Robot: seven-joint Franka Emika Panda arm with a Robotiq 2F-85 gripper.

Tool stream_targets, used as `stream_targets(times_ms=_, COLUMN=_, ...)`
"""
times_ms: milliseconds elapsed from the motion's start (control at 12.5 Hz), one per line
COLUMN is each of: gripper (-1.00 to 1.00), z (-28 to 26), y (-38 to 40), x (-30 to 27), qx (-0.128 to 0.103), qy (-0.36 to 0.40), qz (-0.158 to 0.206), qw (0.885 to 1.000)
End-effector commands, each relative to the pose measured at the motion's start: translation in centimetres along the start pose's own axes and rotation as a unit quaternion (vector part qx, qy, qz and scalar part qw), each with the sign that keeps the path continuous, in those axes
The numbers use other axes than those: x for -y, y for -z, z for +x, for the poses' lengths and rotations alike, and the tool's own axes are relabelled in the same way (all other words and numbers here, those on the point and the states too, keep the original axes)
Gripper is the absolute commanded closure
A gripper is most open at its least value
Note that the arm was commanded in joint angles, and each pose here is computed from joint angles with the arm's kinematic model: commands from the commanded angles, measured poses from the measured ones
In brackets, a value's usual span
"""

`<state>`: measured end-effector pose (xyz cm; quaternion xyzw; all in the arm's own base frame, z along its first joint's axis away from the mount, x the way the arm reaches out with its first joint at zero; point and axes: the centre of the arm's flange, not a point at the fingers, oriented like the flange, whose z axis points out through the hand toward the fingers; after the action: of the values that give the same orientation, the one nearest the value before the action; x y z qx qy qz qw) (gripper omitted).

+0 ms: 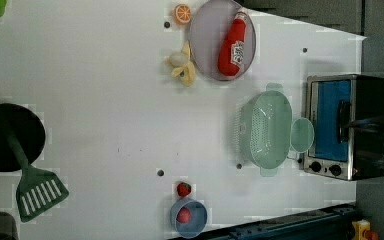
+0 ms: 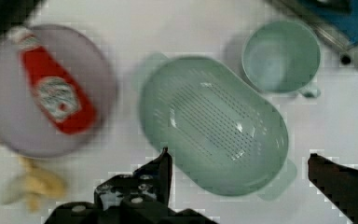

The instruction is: Drag strainer right to left.

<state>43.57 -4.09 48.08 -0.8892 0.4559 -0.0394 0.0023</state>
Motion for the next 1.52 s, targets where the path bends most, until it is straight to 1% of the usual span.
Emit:
stream_targets(times_ms=80, gripper=-1.00, z=-2.1, y=-9.9, x=-0.1, qx=0.027, qy=-0.095, qz=-0.048, qw=0.994)
stream_targets(times_ms=240, gripper=-1.00, z=-2.4, y=-14.2, x=1.4, qx=0.021, qy=-0.159, qz=-0.048, qw=0.986)
stream_targets(times_ms=560, gripper=-1.00, z=-2.8, y=-21.8, x=4.5, qx=0.017, qy=-0.216, qz=-0.044, qw=0.975)
stream_targets(times_ms=720, gripper=-1.00, z=-3.2, y=-25.4, x=5.1, qx=0.014, qy=-0.243, qz=-0.029, qw=0.969)
stream_targets(times_ms=880, gripper=-1.00, z=-3.7, y=-28.6, x=5.2, qx=0.014, qy=-0.253, qz=-0.020, qw=0.967)
stream_targets(times_ms=1120, gripper=-1.00, z=-4.5, y=-31.9, x=5.0, qx=0.018, qy=-0.254, qz=-0.019, qw=0.967)
stream_targets(times_ms=1520, gripper=-1.00, z=-6.8, y=-33.2, x=6.0, qx=0.024, qy=-0.277, qz=-0.017, qw=0.960)
